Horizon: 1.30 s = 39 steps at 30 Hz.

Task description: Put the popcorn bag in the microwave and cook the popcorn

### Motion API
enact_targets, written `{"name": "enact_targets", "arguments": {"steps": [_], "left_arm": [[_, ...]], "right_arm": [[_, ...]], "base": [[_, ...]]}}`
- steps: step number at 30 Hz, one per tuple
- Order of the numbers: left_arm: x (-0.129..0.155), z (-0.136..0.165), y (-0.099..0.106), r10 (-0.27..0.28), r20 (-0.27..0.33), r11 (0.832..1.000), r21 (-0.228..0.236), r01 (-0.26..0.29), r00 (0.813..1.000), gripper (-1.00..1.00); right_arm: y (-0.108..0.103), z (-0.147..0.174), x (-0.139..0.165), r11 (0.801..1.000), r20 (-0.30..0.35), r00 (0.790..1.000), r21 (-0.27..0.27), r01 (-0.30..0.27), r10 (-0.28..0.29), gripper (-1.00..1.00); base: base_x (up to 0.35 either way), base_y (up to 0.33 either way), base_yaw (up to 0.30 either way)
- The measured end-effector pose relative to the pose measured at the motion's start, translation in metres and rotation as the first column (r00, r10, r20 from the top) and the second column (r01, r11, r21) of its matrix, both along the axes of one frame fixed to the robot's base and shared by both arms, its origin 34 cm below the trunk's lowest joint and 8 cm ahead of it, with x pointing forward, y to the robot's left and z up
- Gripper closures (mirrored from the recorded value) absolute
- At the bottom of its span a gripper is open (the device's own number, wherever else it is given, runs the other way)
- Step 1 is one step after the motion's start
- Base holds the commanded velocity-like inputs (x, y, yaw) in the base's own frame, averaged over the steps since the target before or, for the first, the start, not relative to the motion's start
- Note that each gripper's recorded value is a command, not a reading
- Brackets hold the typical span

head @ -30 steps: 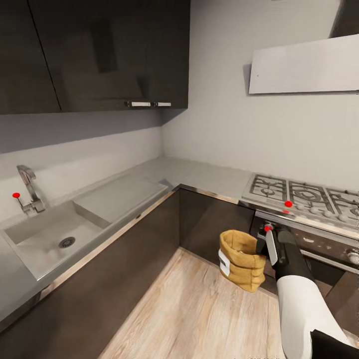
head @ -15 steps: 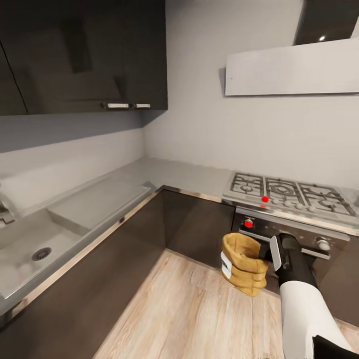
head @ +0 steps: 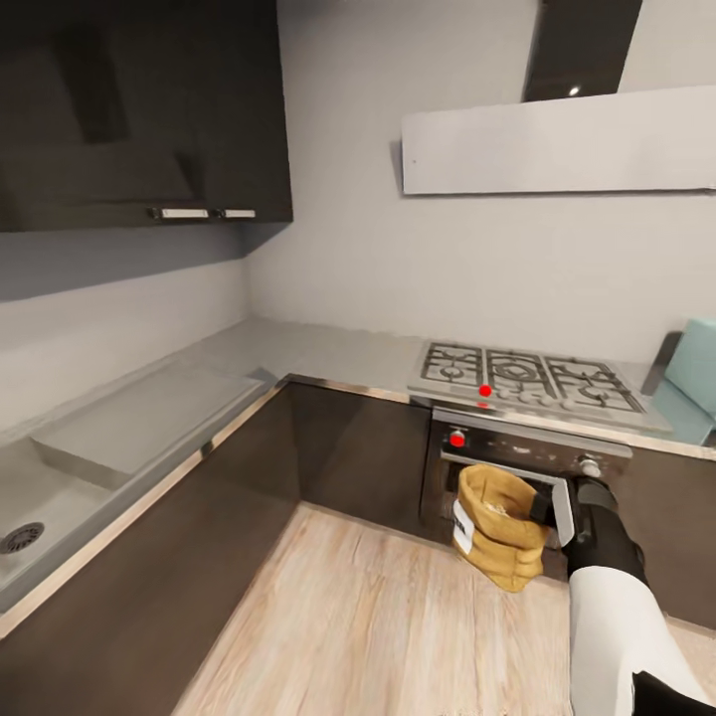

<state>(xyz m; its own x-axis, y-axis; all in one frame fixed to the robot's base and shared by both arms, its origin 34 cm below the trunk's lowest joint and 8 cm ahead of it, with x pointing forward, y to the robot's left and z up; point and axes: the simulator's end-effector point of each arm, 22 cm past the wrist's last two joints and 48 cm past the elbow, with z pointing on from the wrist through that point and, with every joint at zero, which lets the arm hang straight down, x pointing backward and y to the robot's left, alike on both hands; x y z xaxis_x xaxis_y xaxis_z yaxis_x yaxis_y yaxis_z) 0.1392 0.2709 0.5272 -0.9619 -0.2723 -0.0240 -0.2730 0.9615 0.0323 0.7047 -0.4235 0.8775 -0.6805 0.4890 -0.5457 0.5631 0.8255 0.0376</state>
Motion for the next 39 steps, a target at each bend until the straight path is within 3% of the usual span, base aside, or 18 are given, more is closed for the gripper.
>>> {"name": "enact_targets", "arguments": {"steps": [39], "left_arm": [[0.0074, 0.0001, 0.0007, 0.001, 0.019, 1.0, 0.001, -0.001, 1.0, -1.0]], "right_arm": [[-0.0011, 0.0089, -0.0011, 1.0, 0.016, 1.0, 0.006, 0.007, -0.007, 1.0]], "base": [[0.0, 0.0, -0.242]]}}
